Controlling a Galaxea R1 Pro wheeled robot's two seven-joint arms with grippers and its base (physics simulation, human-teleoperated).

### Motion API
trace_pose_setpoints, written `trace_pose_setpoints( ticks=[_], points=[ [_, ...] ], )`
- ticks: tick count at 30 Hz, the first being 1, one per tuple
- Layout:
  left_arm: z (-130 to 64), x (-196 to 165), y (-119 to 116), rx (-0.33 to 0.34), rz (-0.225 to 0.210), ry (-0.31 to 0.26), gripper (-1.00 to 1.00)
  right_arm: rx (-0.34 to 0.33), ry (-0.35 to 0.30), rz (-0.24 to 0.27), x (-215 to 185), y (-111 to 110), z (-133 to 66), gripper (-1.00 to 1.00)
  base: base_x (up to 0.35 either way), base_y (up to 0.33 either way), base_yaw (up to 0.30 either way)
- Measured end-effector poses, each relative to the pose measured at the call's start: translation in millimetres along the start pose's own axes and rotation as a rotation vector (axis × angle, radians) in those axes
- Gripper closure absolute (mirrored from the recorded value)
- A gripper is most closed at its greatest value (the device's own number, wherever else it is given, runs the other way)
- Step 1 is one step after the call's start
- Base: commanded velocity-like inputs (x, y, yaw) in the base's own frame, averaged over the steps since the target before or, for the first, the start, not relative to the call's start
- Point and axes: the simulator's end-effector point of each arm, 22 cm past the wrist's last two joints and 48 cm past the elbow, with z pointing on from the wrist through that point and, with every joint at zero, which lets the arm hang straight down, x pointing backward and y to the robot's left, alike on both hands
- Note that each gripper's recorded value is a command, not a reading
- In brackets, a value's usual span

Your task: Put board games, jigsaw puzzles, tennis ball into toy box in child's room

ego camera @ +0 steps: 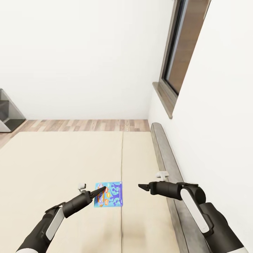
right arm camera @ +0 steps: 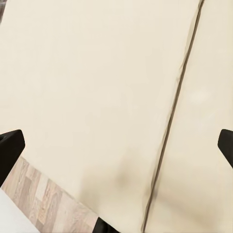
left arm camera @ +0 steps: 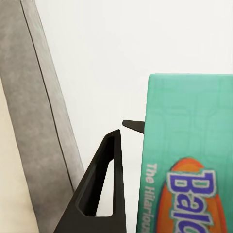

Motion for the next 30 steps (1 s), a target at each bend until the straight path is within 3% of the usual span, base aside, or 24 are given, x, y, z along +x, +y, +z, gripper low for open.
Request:
trace_pose_setpoints(
  ticks=[30],
  points=[
    [1.4,-13,-21,0.023,0.042,-0.011,1.0,-0.002,-0.039,-0.032,-16,13,-14.6,-1.0,0.0,0.0,0.0]
  ],
)
